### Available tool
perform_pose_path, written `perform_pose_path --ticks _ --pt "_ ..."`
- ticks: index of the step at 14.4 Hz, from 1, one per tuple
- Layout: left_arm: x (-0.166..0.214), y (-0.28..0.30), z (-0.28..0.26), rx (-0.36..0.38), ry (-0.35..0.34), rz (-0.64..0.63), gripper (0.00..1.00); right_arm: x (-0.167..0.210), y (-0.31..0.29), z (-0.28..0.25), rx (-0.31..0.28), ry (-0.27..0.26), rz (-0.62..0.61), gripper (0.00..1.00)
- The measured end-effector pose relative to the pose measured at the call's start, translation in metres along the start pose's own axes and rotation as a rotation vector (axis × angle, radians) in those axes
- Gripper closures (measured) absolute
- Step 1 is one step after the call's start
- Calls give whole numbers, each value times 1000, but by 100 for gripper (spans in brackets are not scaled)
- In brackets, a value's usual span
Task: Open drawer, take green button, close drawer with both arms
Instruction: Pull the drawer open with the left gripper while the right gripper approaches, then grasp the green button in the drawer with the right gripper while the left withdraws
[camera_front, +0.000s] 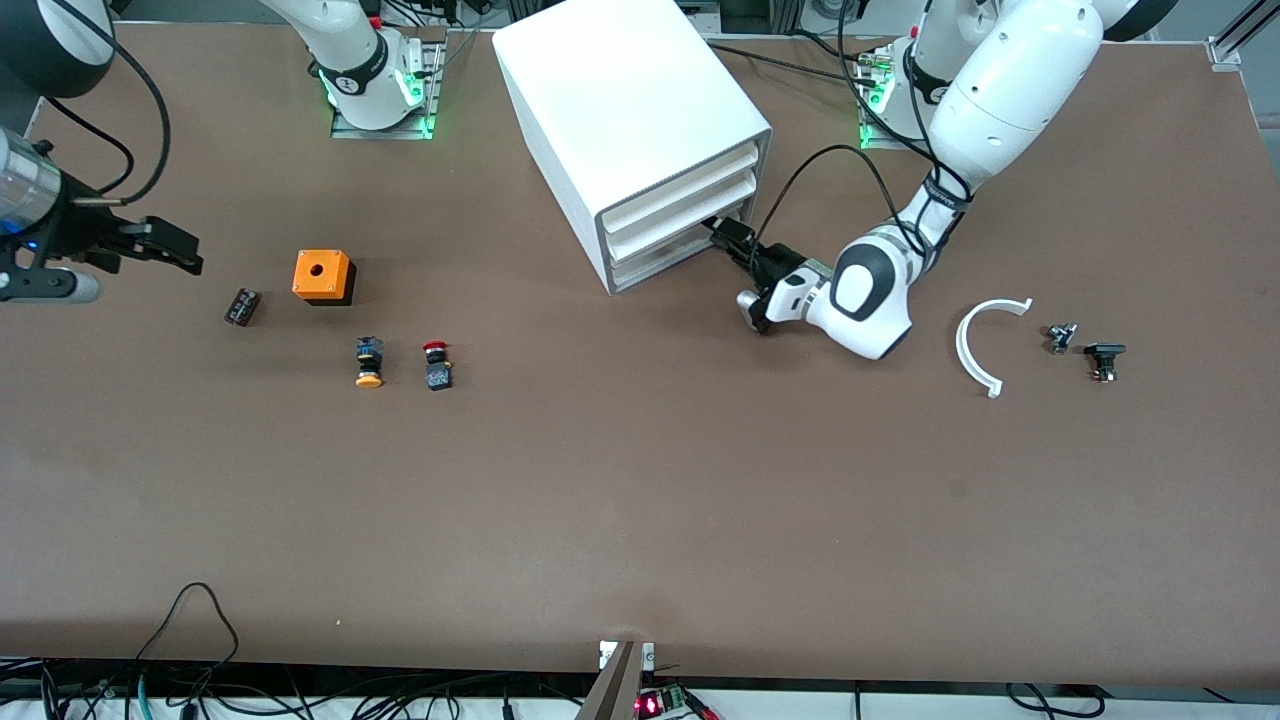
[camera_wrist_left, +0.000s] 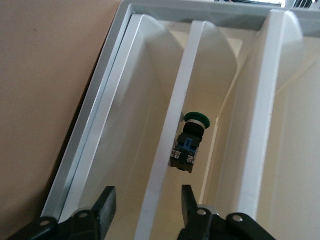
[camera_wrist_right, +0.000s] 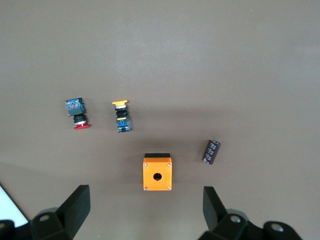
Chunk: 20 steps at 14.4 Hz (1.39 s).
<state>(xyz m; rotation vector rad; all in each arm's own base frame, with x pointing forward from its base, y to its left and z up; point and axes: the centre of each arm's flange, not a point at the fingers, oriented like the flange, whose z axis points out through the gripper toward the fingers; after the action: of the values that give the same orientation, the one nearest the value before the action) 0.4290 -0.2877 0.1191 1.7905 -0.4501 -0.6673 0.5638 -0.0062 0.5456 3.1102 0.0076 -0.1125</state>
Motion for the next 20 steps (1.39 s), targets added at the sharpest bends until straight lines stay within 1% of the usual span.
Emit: perform_pose_path --ticks 3,4,5,6,7,9,12,14,17,18,20 --pt "-4 -3 8 -3 -11 -10 42 2 -2 1 2 1 -1 0" --pt "-6 -4 10 -5 -14 -14 50 3 -2 2 2 -1 -1 0" --pt "-7 -5 11 -6 -16 -17 60 4 -3 5 8 -7 -1 0" --pt "-8 -5 11 -7 -15 -18 68 7 -6 10 22 -15 -1 0" --pt "-7 -3 11 -14 -12 -10 81 10 -11 17 43 -26 -1 0" --pt "-7 -2 10 -20 -8 10 82 18 -20 32 81 -39 0 0" --pt "-6 -4 -6 -15 22 13 83 34 -35 53 84 -28 -14 0" --pt "-5 -10 -42 8 85 16 83 43 -55 64 76 -17 -44 0" --pt "-6 -15 -118 54 215 22 83 50 -97 74 65 -23 -110 0" --pt "-7 -16 -135 63 243 24 83 51 -114 77 62 -26 -135 0" --pt "-6 -15 -150 71 267 26 82 50 -158 82 54 -26 -204 0"
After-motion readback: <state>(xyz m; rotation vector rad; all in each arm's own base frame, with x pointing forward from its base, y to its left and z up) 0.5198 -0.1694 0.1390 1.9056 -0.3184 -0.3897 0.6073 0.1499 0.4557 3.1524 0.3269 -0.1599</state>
